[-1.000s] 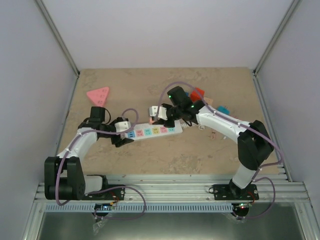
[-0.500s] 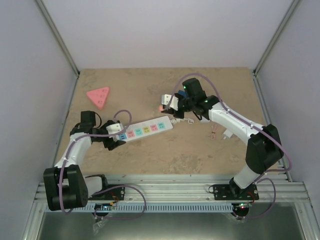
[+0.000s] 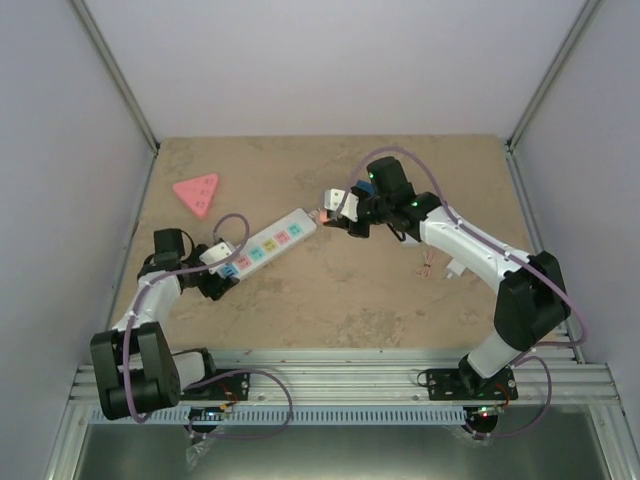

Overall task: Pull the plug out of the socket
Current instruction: Place the socket at the center of the board.

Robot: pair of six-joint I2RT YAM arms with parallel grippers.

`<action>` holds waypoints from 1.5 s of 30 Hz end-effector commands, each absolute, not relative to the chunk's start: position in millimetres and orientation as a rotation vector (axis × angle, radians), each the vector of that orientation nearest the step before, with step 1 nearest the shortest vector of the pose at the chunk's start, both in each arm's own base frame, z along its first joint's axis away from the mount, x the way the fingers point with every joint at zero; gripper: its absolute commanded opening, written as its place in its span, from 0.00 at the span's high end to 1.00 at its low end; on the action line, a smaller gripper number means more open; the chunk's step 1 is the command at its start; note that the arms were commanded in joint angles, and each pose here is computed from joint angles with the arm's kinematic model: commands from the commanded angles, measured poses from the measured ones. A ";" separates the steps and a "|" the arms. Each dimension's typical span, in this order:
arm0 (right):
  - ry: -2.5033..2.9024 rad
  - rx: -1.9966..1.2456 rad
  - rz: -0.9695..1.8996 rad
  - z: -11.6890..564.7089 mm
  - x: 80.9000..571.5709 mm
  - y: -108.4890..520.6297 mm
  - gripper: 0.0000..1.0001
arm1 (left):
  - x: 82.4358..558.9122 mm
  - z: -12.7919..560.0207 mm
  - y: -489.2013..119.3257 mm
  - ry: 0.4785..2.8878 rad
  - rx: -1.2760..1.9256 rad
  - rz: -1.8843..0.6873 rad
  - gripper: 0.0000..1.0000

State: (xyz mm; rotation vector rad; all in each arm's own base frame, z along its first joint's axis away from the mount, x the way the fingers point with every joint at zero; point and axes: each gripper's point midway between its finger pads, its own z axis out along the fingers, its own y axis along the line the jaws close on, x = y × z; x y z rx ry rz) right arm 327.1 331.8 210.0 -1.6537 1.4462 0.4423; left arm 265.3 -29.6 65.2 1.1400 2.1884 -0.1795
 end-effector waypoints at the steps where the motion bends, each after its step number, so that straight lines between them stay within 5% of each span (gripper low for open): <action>1: 1.413 -1.619 0.422 224.9 328.2 327.4 0.94 | 294.1 62.9 -2.8 2.266 0.940 -0.053 1.00; 28: 1.480 -1.595 0.086 186.9 360.4 280.4 0.94 | 394.9 57.7 46.7 2.348 0.404 0.026 0.98; 36: 1.531 -1.580 0.065 166.3 359.9 262.3 0.94 | 402.7 31.4 47.9 2.431 0.348 -0.032 0.92; 45: 1.568 -1.592 0.002 144.7 368.1 254.8 0.94 | 402.3 22.6 50.0 2.461 0.345 -0.020 0.71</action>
